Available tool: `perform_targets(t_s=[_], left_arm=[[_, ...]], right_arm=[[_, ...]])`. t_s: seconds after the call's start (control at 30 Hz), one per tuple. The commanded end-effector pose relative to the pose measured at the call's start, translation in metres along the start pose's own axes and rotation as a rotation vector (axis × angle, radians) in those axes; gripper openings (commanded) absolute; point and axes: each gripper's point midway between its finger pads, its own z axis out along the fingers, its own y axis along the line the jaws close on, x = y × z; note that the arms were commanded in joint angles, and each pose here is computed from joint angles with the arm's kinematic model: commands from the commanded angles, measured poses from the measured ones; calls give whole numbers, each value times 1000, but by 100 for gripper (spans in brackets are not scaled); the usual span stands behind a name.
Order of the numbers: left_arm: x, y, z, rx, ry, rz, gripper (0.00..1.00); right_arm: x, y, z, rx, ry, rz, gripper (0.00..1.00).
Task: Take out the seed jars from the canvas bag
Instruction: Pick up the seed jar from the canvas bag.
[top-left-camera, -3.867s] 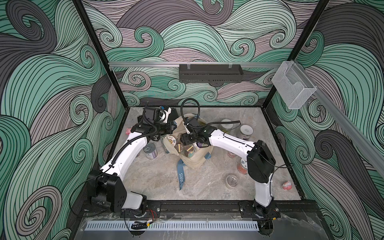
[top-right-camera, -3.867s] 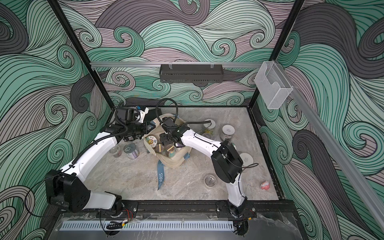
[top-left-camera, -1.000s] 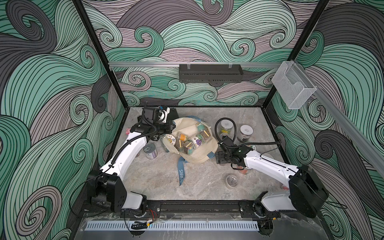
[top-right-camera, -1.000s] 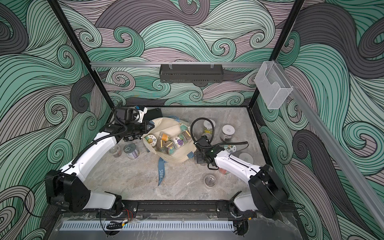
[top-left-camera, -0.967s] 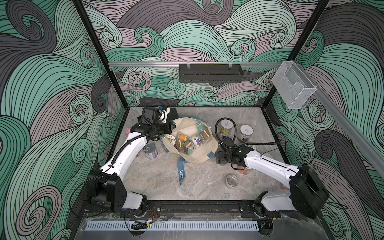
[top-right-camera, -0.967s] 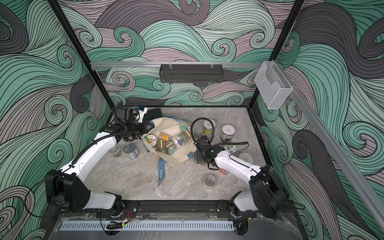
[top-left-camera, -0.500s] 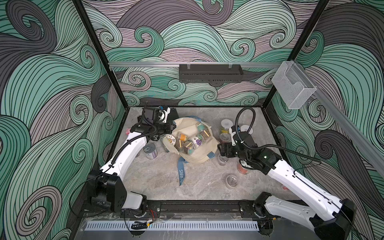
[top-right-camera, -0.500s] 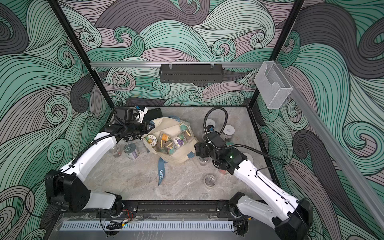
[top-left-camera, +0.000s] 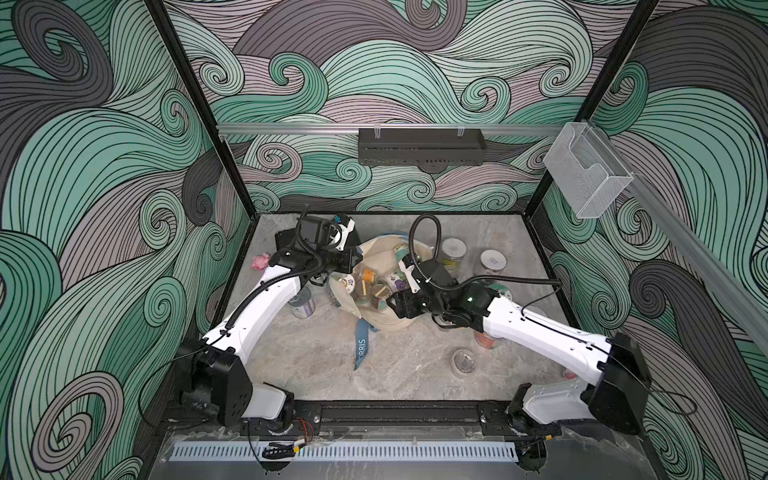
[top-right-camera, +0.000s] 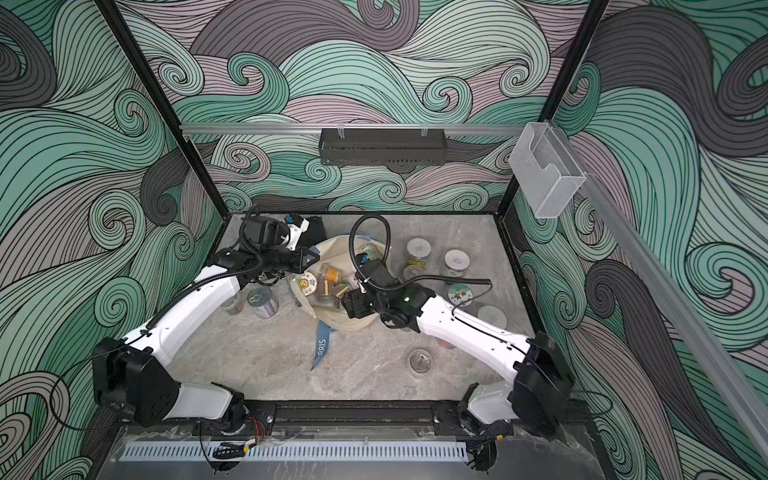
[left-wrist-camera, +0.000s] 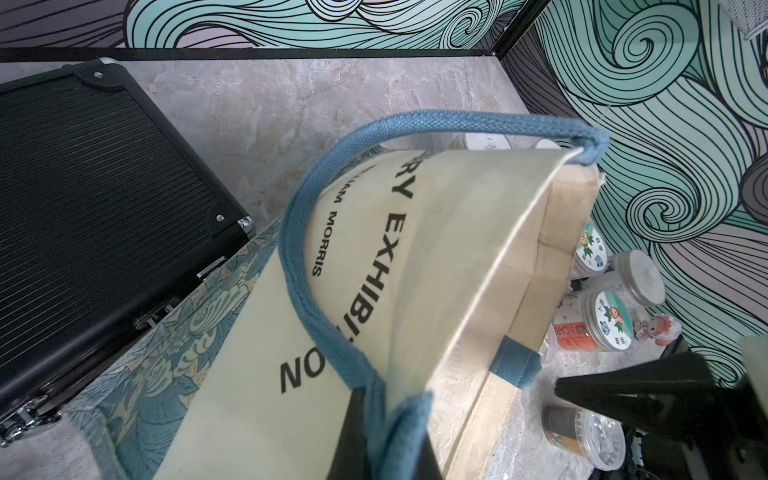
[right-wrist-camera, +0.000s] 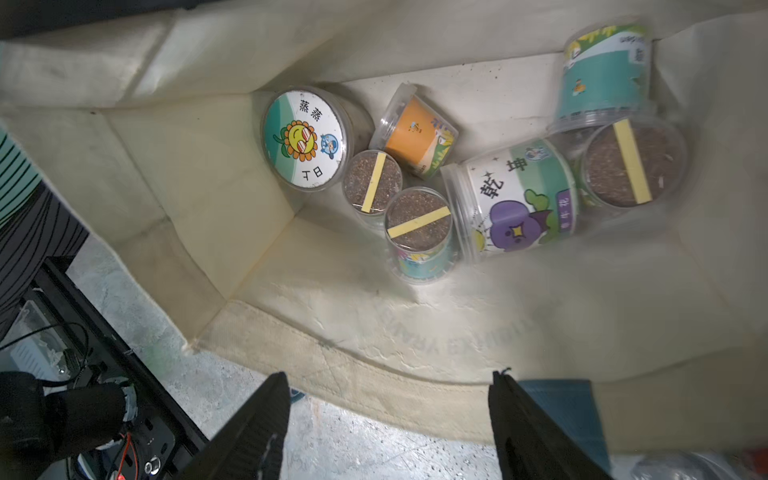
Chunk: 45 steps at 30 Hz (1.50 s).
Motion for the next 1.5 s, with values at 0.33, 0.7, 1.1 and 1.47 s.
perform_targets(t_s=[0.33, 0.7, 1.1, 1.47], left_arm=[[0, -5, 1, -3, 28, 31, 0], [4, 12, 9, -59, 61, -7, 0], [2, 15, 7, -55, 54, -25, 0], [0, 13, 3, -51, 44, -23, 0]], right_arm=[[-17, -9, 63, 124, 21, 22, 66], [-23, -59, 68, 259, 21, -47, 79], [-23, -32, 92, 68, 30, 106, 86], [-3, -13, 104, 54, 77, 52, 71]])
